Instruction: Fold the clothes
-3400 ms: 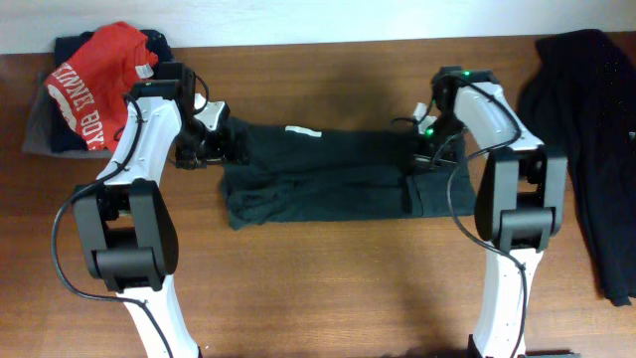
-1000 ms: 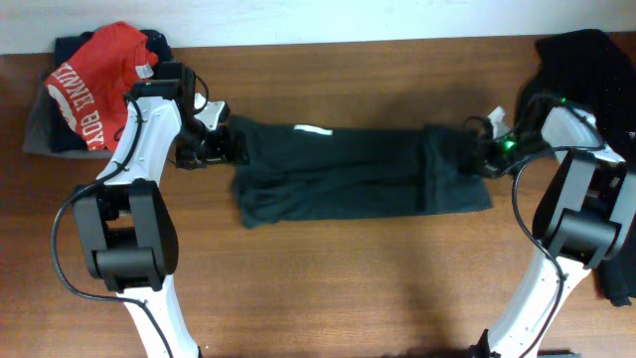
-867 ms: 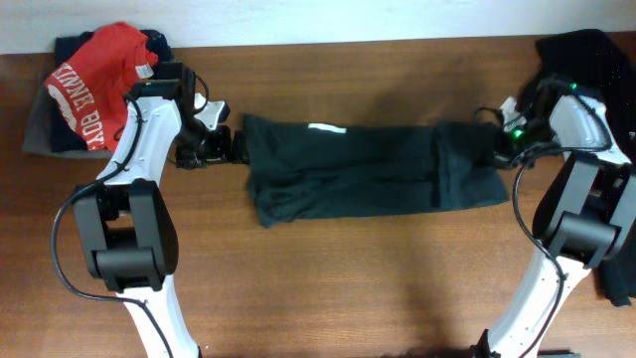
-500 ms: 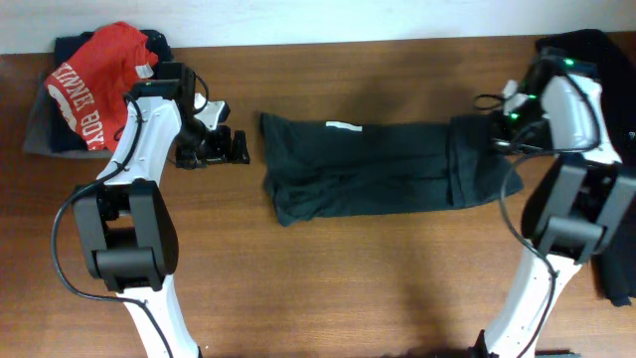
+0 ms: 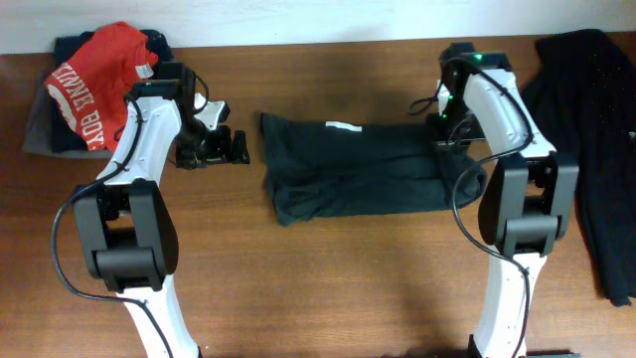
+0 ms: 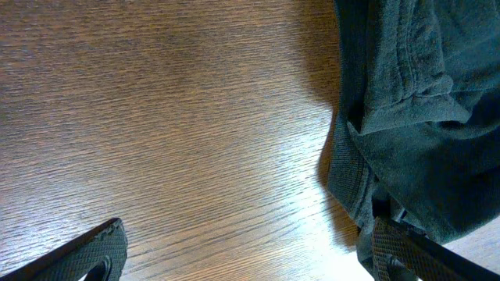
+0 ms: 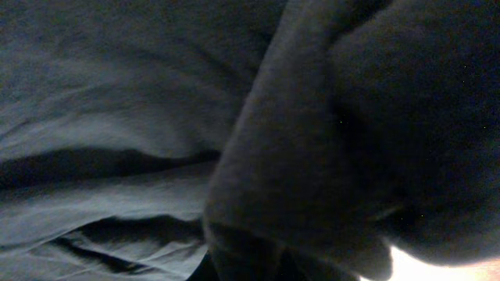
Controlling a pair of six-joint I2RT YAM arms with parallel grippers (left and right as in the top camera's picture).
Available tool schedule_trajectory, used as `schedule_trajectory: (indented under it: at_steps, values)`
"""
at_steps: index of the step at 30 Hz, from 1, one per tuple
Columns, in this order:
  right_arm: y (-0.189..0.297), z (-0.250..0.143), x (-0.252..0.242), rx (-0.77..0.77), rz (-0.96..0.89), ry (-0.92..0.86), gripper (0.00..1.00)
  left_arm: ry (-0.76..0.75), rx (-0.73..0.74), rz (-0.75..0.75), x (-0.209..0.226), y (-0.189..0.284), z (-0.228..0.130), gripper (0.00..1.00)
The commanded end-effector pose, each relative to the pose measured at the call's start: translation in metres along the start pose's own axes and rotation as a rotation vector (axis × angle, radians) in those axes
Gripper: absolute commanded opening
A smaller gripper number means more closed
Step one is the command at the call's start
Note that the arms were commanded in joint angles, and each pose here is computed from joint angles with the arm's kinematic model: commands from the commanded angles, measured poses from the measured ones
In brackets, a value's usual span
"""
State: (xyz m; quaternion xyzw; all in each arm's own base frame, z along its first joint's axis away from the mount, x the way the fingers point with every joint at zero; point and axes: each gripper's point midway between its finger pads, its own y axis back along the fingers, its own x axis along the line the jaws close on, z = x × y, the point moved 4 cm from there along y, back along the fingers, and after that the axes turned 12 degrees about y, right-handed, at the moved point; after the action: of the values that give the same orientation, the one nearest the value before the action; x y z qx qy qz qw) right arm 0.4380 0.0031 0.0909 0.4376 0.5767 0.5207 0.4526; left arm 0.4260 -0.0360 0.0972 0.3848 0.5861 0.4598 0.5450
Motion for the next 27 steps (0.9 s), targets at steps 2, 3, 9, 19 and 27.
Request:
schedule_trajectory:
  at_steps: [2,3,9,19,27]
  values:
    - [0.004,0.004,0.019,0.005,-0.020,0.001,0.06,-0.020,-0.024,-0.017,-0.002,0.008,0.005,0.99]
    - [0.004,0.003,0.022,0.008,-0.019,-0.004,0.06,-0.020,-0.024,-0.017,-0.002,0.008,0.005,0.99]
    - [0.005,0.003,0.031,0.014,-0.038,-0.012,0.07,-0.020,-0.024,-0.017,-0.002,0.008,0.005,0.99]
    - [0.008,0.009,0.065,-0.012,0.071,-0.006,0.09,-0.020,-0.024,-0.017,-0.002,0.008,0.005,0.99]
    - [0.009,0.012,0.083,-0.021,0.082,0.015,0.34,-0.020,-0.024,-0.017,-0.002,0.008,0.005,0.99]
